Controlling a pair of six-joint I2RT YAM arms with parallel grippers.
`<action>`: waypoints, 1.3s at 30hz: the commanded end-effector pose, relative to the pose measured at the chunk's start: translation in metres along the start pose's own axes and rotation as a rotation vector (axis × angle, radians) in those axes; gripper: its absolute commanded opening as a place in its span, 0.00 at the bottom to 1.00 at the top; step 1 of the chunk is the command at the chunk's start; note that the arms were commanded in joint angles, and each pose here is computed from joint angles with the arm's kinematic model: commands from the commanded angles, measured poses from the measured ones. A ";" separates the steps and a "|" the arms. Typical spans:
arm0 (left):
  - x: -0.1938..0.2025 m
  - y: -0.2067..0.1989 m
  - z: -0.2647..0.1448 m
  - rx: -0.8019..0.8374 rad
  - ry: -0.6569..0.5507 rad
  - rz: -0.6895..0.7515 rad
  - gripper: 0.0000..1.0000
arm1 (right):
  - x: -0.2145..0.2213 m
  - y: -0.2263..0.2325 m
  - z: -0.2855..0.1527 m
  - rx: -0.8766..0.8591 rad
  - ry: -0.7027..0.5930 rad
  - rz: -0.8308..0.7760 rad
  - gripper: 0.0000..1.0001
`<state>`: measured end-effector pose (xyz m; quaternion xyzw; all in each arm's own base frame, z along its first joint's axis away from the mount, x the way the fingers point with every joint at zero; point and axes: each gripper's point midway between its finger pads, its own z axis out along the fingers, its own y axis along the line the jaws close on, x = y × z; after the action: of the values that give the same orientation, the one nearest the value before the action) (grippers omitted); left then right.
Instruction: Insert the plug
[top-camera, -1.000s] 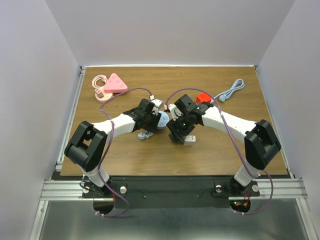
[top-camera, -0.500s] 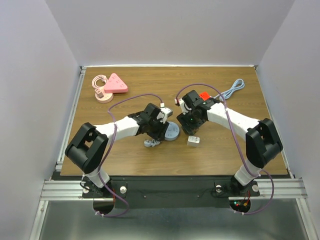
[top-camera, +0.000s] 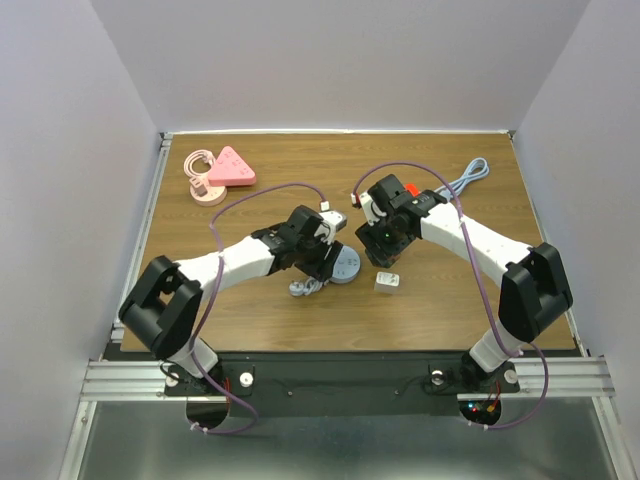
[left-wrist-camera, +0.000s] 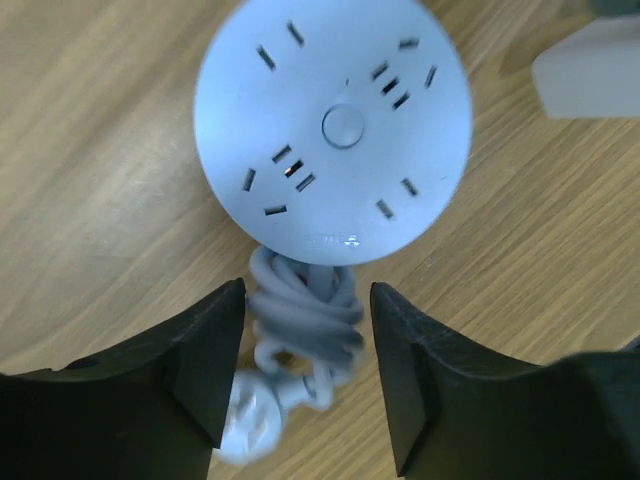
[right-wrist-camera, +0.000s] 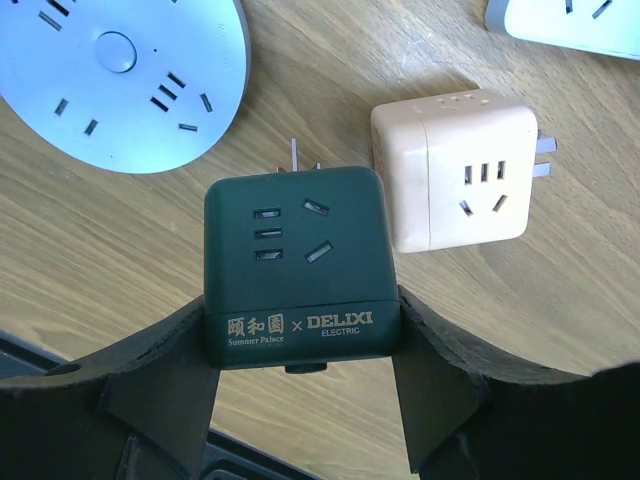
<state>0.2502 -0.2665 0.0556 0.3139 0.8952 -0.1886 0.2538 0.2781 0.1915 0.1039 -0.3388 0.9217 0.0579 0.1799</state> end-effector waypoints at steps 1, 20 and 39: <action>-0.055 -0.008 -0.039 -0.002 -0.200 0.011 0.72 | -0.020 0.003 -0.017 -0.009 -0.077 0.025 0.12; -0.014 -0.021 -0.099 0.038 -0.364 -0.519 0.84 | -0.057 0.006 -0.027 -0.030 -0.272 0.041 0.12; 0.017 -0.063 -0.039 0.108 -0.204 -0.502 0.84 | -0.045 0.011 -0.052 -0.043 -0.363 0.039 0.12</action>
<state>0.1717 -0.2695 0.0810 0.0639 0.9147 -0.3090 0.2526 0.2826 0.2098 0.1525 -0.3158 0.8920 0.1253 0.2984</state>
